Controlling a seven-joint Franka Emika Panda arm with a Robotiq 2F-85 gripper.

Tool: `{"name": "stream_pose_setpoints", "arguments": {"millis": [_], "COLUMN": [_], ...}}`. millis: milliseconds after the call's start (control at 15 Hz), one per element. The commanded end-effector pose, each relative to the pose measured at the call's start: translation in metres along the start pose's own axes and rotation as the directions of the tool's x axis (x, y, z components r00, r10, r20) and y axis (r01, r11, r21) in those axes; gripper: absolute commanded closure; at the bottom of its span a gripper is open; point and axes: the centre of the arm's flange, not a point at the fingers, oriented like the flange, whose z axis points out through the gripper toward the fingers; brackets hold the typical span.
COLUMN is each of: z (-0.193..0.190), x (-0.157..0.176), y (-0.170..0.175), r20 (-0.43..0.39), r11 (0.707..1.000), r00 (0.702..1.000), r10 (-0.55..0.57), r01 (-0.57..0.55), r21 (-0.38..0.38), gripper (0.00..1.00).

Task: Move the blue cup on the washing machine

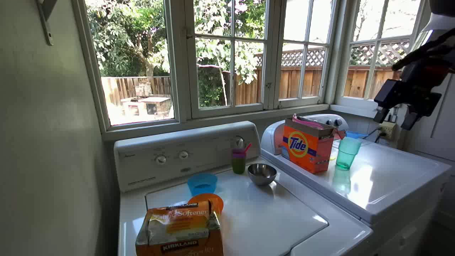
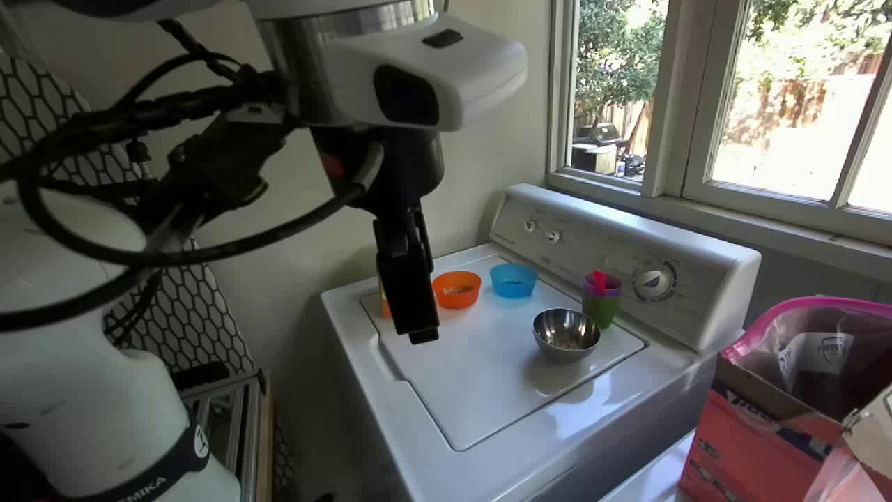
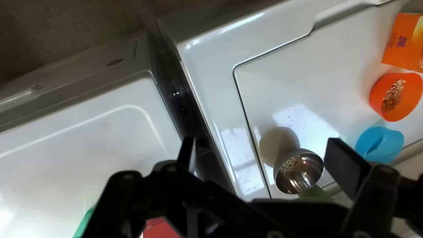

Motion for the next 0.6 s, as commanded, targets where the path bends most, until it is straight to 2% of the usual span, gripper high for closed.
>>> {"name": "stream_pose_setpoints", "arguments": {"millis": [0,400,533], "z": [0.000,0.000,-0.004], "x": [0.000,0.000,0.010], "y": [0.000,0.000,0.015], "r20": [0.000,0.001,-0.029], "r11": [1.000,1.000,0.997], "r00": [1.000,1.000,1.000], "r10": [0.000,0.000,0.007], "r01": [0.000,0.000,-0.009], "r21": [0.000,0.000,-0.073], "gripper": [0.00,0.00,0.00]}}
